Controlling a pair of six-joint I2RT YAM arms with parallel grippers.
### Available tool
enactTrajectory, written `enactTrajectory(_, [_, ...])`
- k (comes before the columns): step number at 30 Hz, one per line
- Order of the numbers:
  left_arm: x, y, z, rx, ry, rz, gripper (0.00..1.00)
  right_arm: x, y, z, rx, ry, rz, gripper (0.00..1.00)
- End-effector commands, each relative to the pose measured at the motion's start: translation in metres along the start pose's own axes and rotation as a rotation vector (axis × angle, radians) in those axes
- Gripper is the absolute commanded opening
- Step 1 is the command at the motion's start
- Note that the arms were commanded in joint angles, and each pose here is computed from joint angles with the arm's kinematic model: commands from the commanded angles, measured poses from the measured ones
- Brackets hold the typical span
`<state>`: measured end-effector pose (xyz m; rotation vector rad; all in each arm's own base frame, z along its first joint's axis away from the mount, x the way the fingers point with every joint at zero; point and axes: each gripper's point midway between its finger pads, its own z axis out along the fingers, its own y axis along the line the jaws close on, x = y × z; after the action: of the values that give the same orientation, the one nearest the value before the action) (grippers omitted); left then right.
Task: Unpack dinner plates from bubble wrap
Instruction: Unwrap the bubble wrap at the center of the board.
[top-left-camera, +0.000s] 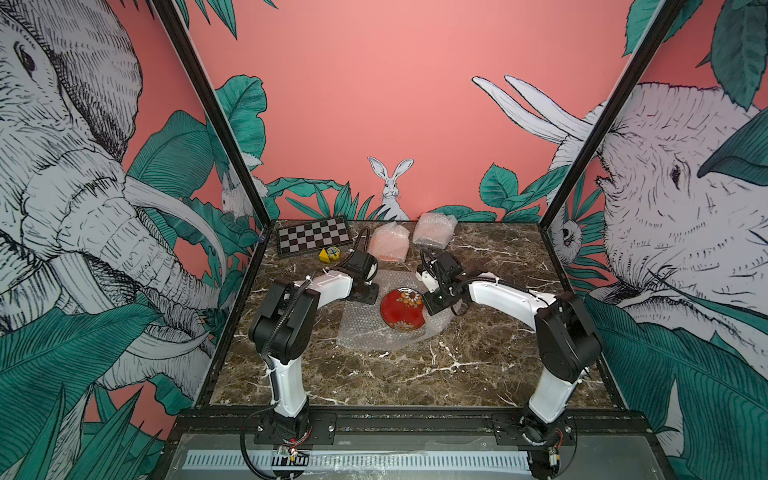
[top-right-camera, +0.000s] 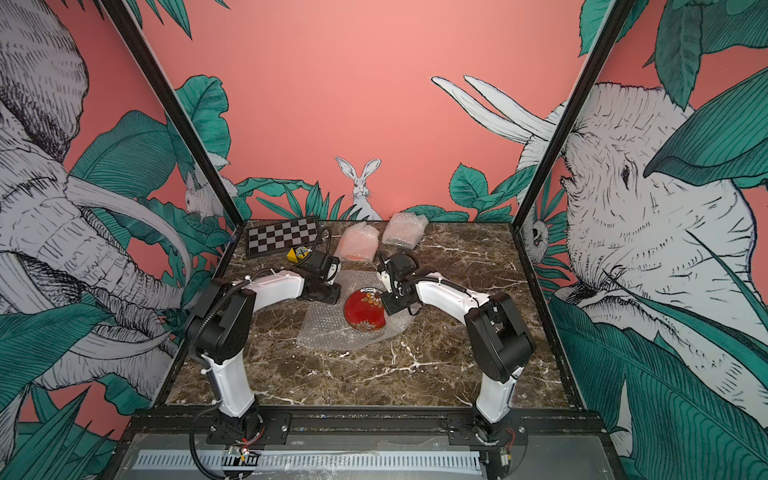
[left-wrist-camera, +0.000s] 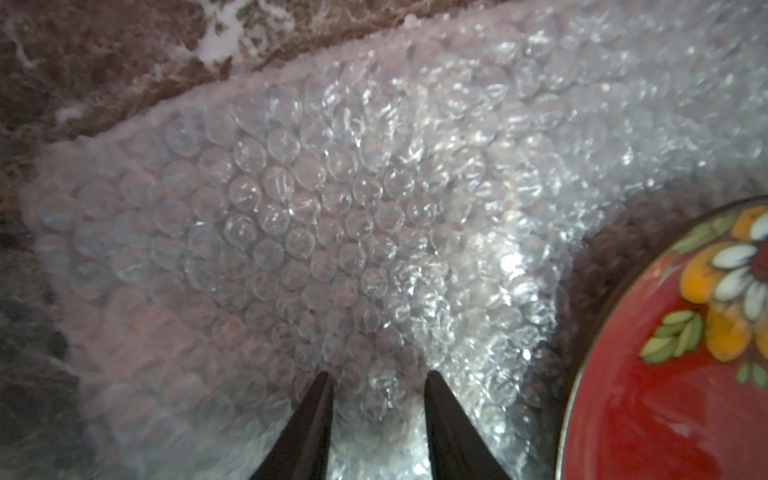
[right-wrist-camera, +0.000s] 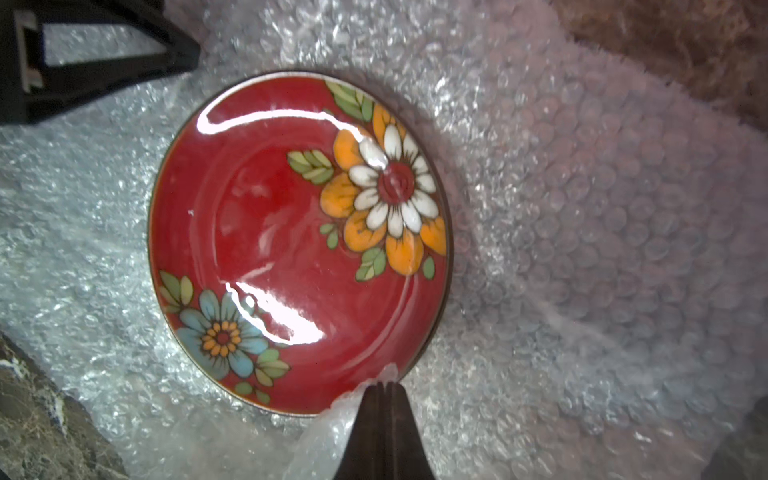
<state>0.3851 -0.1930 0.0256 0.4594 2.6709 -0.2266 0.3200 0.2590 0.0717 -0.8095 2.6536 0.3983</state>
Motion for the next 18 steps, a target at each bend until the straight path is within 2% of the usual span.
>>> enactTrajectory(1, [0.020,0.000,-0.002,0.005,0.054,-0.019,0.40,0.009,0.005,-0.008,-0.009,-0.001,-0.001,0.06])
enactTrajectory(15, [0.023,0.001,0.001,0.002,0.066,-0.015,0.40,0.074,-0.005,-0.011,0.036,0.107,0.045,0.09])
enactTrajectory(18, [0.023,0.001,0.001,0.004,0.065,-0.014,0.40,0.081,-0.006,-0.021,0.048,0.091,0.058,0.12])
